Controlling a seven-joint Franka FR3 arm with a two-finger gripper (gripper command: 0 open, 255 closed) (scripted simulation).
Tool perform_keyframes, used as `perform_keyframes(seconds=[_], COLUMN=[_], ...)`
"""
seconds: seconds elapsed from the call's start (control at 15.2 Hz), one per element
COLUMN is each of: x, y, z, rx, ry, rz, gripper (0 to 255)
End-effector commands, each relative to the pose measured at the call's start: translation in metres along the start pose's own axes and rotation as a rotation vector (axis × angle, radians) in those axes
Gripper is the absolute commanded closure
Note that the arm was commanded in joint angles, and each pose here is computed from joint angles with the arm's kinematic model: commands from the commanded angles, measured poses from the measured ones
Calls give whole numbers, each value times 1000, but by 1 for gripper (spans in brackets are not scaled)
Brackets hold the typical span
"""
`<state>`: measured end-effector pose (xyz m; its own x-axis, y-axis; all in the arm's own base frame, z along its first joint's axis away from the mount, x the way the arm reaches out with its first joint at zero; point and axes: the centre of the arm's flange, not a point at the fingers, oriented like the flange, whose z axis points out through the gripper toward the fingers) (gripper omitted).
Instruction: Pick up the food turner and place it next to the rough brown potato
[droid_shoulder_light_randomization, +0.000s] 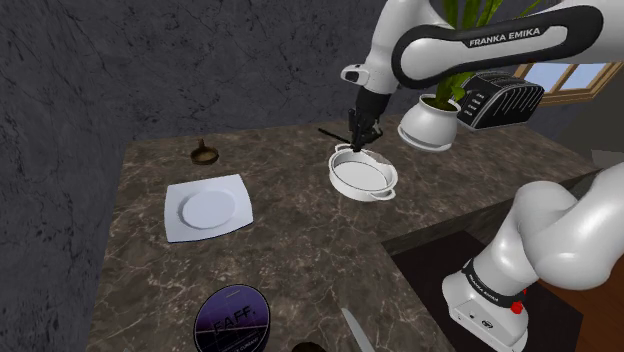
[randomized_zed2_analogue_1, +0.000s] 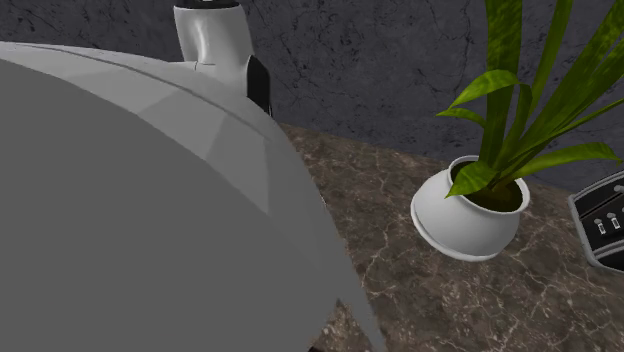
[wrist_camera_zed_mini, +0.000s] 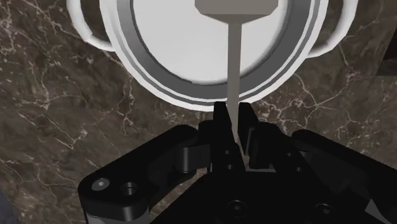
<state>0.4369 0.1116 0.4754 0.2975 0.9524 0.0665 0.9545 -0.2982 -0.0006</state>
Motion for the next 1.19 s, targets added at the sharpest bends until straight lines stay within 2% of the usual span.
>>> perform_keyframes(seconds=[0.0, 1.12], x=[13, 118], y=[-23, -221], z=[3, 10], rx=[0, 0], ry=[0, 0], rz=[1, 1], gripper=[255, 255])
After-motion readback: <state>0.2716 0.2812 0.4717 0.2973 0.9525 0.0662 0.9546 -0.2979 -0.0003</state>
